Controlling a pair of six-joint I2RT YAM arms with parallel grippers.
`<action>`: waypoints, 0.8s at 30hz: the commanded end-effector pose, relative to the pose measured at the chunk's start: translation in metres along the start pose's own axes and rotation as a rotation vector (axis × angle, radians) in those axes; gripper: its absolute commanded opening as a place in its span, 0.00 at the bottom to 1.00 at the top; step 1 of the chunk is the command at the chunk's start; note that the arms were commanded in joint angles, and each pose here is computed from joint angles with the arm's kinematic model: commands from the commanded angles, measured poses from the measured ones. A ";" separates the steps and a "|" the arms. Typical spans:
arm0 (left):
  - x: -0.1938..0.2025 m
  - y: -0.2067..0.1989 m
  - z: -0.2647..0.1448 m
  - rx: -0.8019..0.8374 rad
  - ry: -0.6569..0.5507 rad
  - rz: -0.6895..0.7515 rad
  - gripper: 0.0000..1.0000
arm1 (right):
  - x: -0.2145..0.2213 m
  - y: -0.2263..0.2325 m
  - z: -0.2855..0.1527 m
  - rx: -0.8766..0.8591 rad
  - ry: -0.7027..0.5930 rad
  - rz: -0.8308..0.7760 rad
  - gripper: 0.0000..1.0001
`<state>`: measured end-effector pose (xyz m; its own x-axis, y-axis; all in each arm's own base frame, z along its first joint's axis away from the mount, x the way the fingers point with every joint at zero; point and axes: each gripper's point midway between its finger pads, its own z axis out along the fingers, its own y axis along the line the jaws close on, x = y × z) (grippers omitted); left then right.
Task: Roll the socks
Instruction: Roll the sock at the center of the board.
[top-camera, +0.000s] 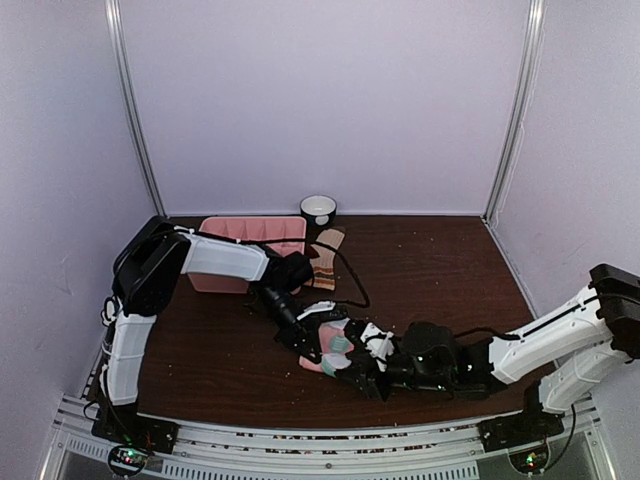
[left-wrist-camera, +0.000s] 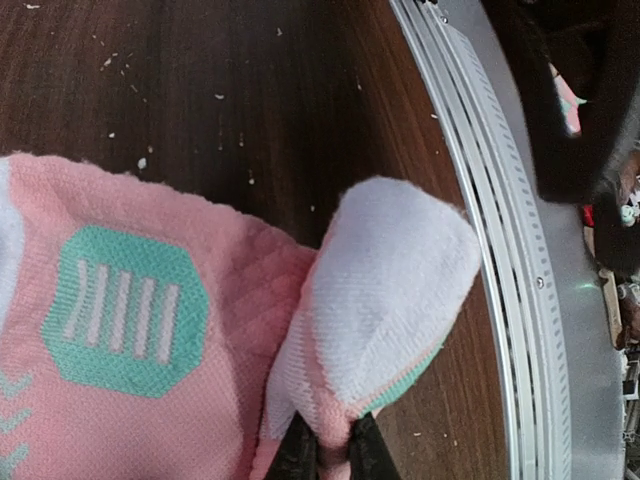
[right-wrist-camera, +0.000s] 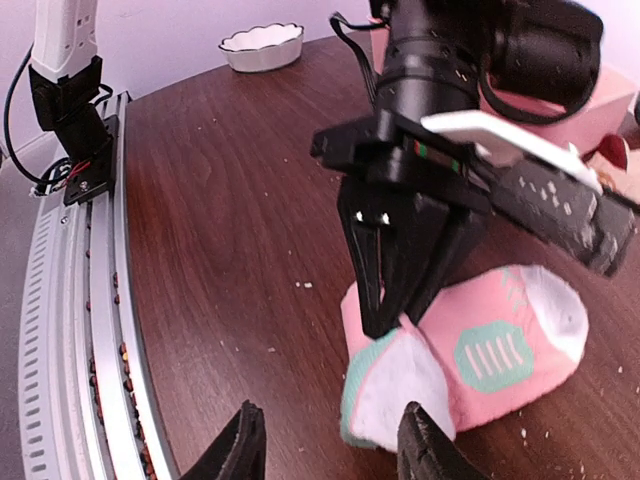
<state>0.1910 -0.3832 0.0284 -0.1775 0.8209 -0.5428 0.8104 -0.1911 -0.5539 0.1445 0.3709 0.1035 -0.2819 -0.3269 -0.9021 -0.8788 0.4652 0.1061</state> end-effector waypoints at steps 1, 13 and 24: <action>0.070 0.008 0.026 0.000 0.227 -0.155 0.08 | 0.015 0.006 0.013 0.025 0.119 -0.209 0.46; 0.073 -0.002 0.029 0.021 0.261 -0.143 0.08 | 0.021 0.004 0.049 0.061 0.240 -0.424 0.48; 0.067 -0.011 0.028 0.060 0.256 -0.123 0.09 | 0.054 -0.008 0.058 0.077 0.307 -0.415 0.46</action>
<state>0.1677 -0.3733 0.0285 -0.1907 0.8597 -0.4738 0.7548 -0.1801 -0.6307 0.1557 0.4060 0.0519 -0.0068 -0.6771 -0.7359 -0.9174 0.2969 -0.2648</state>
